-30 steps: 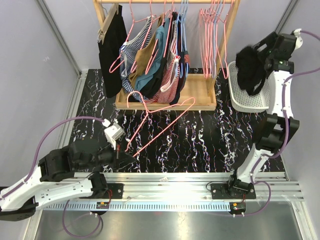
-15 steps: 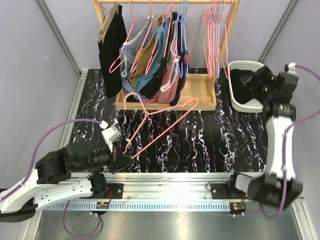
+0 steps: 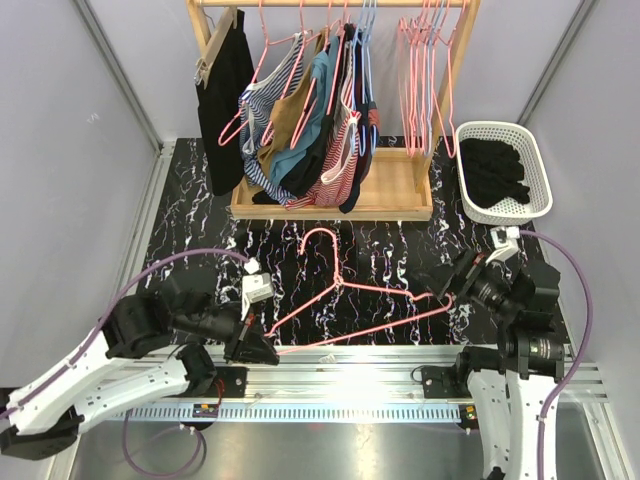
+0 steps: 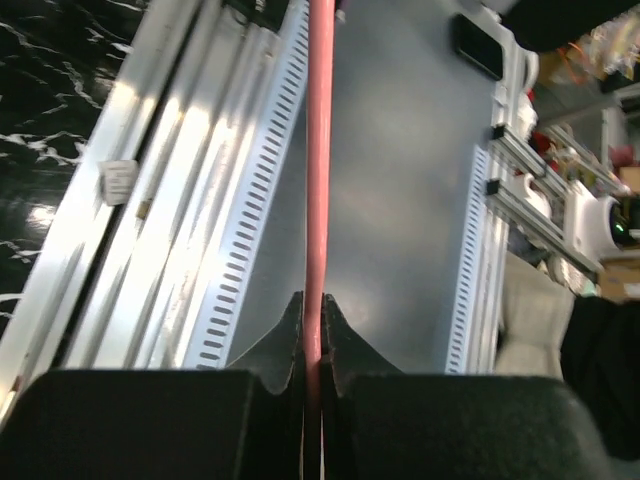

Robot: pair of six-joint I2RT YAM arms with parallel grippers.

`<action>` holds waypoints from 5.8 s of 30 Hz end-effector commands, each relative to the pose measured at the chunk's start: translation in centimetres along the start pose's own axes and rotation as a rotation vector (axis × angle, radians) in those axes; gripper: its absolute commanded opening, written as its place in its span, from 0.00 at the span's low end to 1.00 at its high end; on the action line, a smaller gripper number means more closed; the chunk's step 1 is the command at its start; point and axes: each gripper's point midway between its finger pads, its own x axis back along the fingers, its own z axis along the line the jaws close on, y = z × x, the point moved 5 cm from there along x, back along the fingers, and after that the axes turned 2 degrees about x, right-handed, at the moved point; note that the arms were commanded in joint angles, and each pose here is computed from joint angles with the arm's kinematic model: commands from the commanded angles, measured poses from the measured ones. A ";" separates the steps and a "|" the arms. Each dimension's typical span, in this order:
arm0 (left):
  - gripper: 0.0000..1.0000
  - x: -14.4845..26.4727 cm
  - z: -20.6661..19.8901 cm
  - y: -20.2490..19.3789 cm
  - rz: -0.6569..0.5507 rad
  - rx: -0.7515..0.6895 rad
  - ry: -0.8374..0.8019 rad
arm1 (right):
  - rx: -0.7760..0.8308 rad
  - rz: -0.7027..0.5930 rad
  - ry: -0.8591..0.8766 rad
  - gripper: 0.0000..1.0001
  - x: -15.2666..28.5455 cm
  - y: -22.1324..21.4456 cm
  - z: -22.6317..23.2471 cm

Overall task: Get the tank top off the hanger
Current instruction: Pass the hanger from the left arm to the right, then hang the hanger back to the clothesline with the right arm, then grab a hanger with a tank top on it with the right arm

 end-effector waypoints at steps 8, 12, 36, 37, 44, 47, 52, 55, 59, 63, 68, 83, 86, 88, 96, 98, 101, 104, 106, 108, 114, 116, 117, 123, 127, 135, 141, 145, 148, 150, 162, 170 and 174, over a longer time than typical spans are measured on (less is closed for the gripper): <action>0.00 0.4 -1.0 -1.1 0.139 0.016 -0.227 | 0.124 0.087 0.106 1.00 2.1 -0.1 3.7; 0.00 0.7 -0.9 -2.0 0.139 0.068 -0.206 | 0.183 0.059 0.157 1.00 2.4 1.3 5.5; 0.00 3.3 -2.6 -2.7 0.056 0.034 -0.155 | 0.399 0.945 0.763 0.77 7.5 -8.0 12.1; 0.00 3.4 -2.7 -2.6 0.052 0.027 -0.154 | 0.390 0.960 0.761 0.70 7.6 -8.1 12.1; 0.00 3.8 -2.7 -2.2 0.046 0.010 -0.117 | 0.375 1.036 0.719 0.13 7.8 -9.0 11.6; 0.00 3.8 -2.6 -2.0 0.044 0.005 -0.099 | 0.390 1.021 0.688 0.00 7.7 -9.0 11.3; 0.73 4.4 -0.2 -1.3 0.010 0.034 0.155 | 0.462 0.931 0.579 0.00 7.2 -7.6 11.2; 0.99 6.0 3.0 -0.1 -0.082 0.089 0.495 | 0.517 0.787 0.437 0.00 7.0 -5.9 10.4; 0.99 11.5 5.8 2.1 -0.331 0.128 0.959 | 0.538 0.547 0.259 0.00 7.2 -2.7 9.7; 0.99 13.7 4.8 3.6 -0.521 0.095 0.969 | 0.546 0.322 0.129 0.00 8.2 0.7 8.9; 0.99 12.1 5.7 3.1 -0.483 0.098 0.942 | 0.554 -0.030 0.011 0.00 10.0 6.3 8.6; 0.99 8.4 6.4 2.8 -0.464 0.104 0.785 | 0.625 -0.307 -0.403 0.00 -2.1 15.2 14.6; 0.99 8.3 6.3 2.7 -0.473 0.097 0.763 | 0.581 -0.266 -0.388 0.00 -5.2 17.4 14.9; 0.99 8.2 6.2 2.6 -0.476 0.099 0.755 | 0.563 -0.227 -0.327 0.00 -7.5 18.3 15.3; 0.99 8.4 6.0 2.0 -0.503 0.107 0.729 | 0.555 -0.146 -0.294 0.00 -14.0 22.7 14.2; 0.99 8.5 5.9 1.8 -0.511 0.109 0.723 | 0.539 -0.132 -0.305 0.00 -15.0 23.3 13.4; 0.99 8.5 5.9 1.7 -0.516 0.112 0.715 | 0.497 -0.074 -0.311 0.00 -17.0 23.7 11.6; 0.99 8.4 5.8 1.6 -0.519 0.112 0.705 | 0.477 -0.019 -0.318 0.00 -18.7 23.4 10.3; 0.99 8.3 5.9 1.6 -0.517 0.113 0.704 | 0.465 0.032 -0.321 0.00 -19.9 23.0 9.3; 0.99 8.3 5.7 1.6 -0.520 0.113 0.693 | 0.457 0.068 -0.329 0.00 -20.7 22.5 8.7; 0.99 8.0 5.7 1.6 -0.524 0.121 0.673 | 0.449 0.050 -0.299 0.46 -17.7 21.6 9.8; 0.99 8.0 5.7 1.6 -0.527 0.120 0.671 | 0.449 0.007 -0.305 0.99 -15.7 21.3 10.2; 0.99 7.9 5.7 1.6 -0.525 0.121 0.672 | 0.452 -0.021 -0.294 1.00 -13.7 20.7 10.5; 0.99 6.9 6.1 2.3 -0.505 0.110 0.659 | 0.405 0.010 -0.240 1.00 -8.0 15.5 9.7; 0.99 6.3 6.2 2.8 -0.488 0.107 0.654 | 0.363 0.066 -0.170 1.00 -6.5 12.5 9.4; 0.99 6.0 6.1 3.5 -0.489 0.111 0.636 | 0.371 0.026 0.002 0.96 -7.2 13.9 12.8; 0.99 6.1 5.9 3.3 -0.503 0.125 0.626 | 0.389 -0.030 0.036 0.69 -10.4 17.5 15.1; 0.99 6.2 5.8 3.0 -0.508 0.132 0.624 | 0.399 -0.072 0.000 0.50 -12.7 19.6 15.3; 0.99 6.4 5.8 2.8 -0.512 0.132 0.629 | 0.406 -0.050 -0.004 0.43 -14.8 20.2 15.4; 0.99 6.4 5.9 2.8 -0.513 0.134 0.632 | 0.417 -0.049 -0.033 0.44 -16.3 20.8 15.0; 0.99 6.9 5.7 2.2 -0.525 0.137 0.631 | 0.486 -0.104 -0.226 0.57 -22.3 23.5 12.8; 0.99 7.0 5.9 1.5 -0.539 0.154 0.628 | 0.488 -0.122 -0.326 0.47 -23.1 23.3 10.7; 0.99 6.9 5.9 1.5 -0.538 0.153 0.629 | 0.510 -0.052 -0.329 0.45 -24.1 22.5 10.0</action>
